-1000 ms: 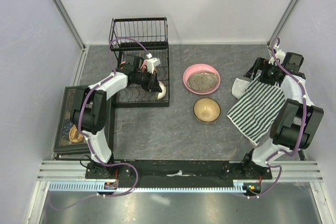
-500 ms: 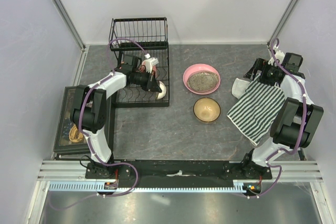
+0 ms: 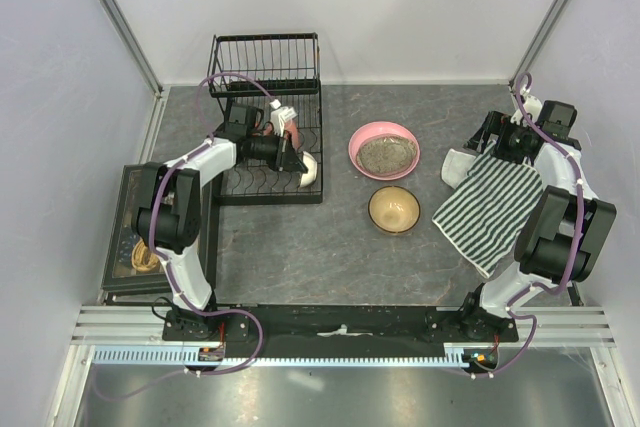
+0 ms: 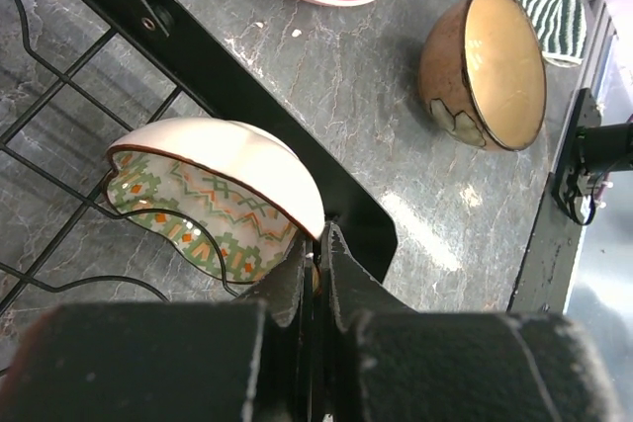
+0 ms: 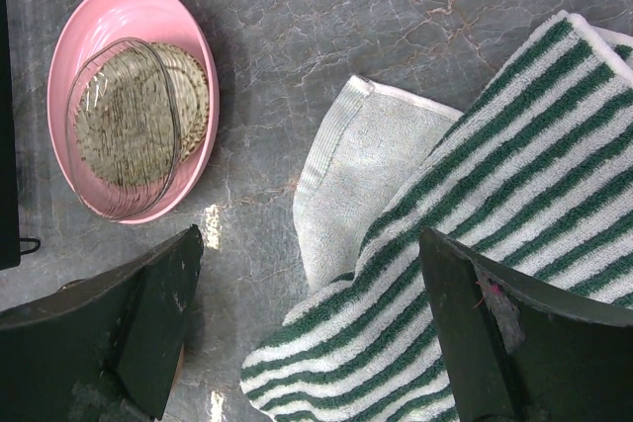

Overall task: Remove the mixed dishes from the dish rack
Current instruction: Pick up the bowl from the dish rack.

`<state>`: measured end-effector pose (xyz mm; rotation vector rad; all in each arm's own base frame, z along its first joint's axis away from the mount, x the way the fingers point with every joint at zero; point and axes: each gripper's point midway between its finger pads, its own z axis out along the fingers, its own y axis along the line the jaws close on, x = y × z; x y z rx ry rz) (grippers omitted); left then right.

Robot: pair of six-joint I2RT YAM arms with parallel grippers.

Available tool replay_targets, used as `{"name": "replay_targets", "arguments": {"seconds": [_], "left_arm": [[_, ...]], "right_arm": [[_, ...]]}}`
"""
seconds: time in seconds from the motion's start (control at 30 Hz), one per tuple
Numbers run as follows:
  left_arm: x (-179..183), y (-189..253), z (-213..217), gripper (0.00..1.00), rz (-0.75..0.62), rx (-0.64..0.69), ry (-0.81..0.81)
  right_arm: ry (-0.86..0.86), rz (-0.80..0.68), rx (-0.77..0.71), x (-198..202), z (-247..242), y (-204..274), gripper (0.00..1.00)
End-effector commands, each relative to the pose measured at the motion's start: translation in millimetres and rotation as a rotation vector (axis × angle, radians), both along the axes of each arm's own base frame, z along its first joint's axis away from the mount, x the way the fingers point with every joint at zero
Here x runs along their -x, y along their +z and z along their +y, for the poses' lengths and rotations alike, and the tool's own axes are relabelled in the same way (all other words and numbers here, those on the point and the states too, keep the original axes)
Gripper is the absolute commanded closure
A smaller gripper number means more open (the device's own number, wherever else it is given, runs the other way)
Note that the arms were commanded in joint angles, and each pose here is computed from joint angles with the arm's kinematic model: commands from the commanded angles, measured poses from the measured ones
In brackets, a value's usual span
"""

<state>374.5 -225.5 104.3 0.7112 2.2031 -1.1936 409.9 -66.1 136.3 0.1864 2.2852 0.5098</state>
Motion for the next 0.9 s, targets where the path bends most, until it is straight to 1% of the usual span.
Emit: {"name": "replay_targets", "arguments": {"seconds": [0.0,0.2,0.4,0.43,0.53,0.87], "left_arm": [[-11.3,47.0,3.0,0.99,-0.104,0.104,0.015],[-11.0,53.8,3.8,0.98,-0.103,0.166,0.012],[-6.0,52.5,1.2,0.98,-0.066,0.212,-0.009],[-9.5,54.2,0.2,0.99,-0.088,0.220,-0.014],[-9.3,54.6,-1.6,0.99,-0.084,0.244,-0.031],[-9.3,48.3,-2.9,0.98,-0.072,0.265,-0.039]], "right_arm": [[0.014,-0.026,0.021,-5.4,-2.3,4.6,0.02],[0.014,-0.022,0.019,-4.5,-2.0,3.7,0.02],[0.015,-0.023,0.021,-4.8,-2.2,3.8,0.02],[0.015,-0.023,0.021,-4.8,-2.2,3.8,0.02],[0.016,-0.024,0.022,-5.1,-2.4,3.8,0.02],[0.017,-0.019,0.021,-4.7,-2.2,2.2,0.02]]}}
